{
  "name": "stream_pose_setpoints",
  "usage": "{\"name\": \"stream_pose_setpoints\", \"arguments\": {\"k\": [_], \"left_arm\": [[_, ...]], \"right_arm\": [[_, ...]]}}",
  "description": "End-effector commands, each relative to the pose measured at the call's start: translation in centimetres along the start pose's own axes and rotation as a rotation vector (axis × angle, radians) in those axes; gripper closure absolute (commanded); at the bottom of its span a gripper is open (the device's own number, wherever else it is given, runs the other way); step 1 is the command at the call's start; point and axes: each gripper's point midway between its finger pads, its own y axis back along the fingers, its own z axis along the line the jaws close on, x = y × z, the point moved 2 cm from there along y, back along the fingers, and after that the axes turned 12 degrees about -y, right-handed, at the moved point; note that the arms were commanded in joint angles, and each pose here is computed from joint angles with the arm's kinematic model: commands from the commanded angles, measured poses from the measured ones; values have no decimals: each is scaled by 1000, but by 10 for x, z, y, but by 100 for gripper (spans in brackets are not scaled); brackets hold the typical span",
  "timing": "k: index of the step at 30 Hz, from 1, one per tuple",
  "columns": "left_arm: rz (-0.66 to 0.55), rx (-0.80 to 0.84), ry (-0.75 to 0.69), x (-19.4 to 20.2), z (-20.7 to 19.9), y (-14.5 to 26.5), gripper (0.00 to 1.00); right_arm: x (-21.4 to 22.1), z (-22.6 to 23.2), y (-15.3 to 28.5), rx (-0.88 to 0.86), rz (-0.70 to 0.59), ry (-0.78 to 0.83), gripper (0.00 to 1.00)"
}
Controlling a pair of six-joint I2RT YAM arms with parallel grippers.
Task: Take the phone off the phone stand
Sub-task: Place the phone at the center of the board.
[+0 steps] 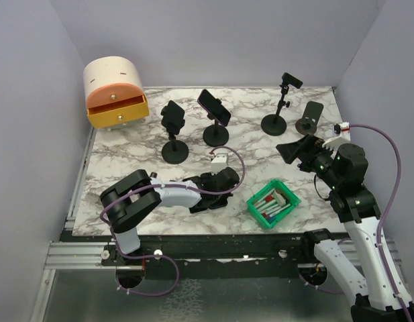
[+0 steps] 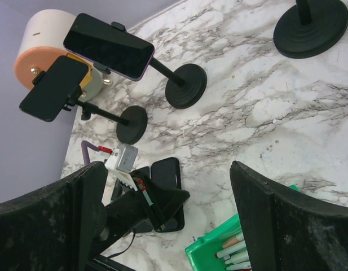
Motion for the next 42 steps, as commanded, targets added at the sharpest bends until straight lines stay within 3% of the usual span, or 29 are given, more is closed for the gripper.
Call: {"name": "stream_pose_setpoints", "arguments": {"k": [1,28,33,36,42], "left_arm": [[86,-125,-95,27,36,11,100],[136,-139,-174,41,61,39,100],[91,-100,-153,23,51,47,100],[24,-56,-131,-7,37,63,94],[-173,-16,-107,-82,28,115,66]], "right_arm": [[3,6,3,-32,14,0,5],[4,5,5,-30,12,-2,4],[4,7,5,-35,13,-3,4],[2,9,6,-35,12,0,4],[-1,7,5,-16,5,13,4]]}}
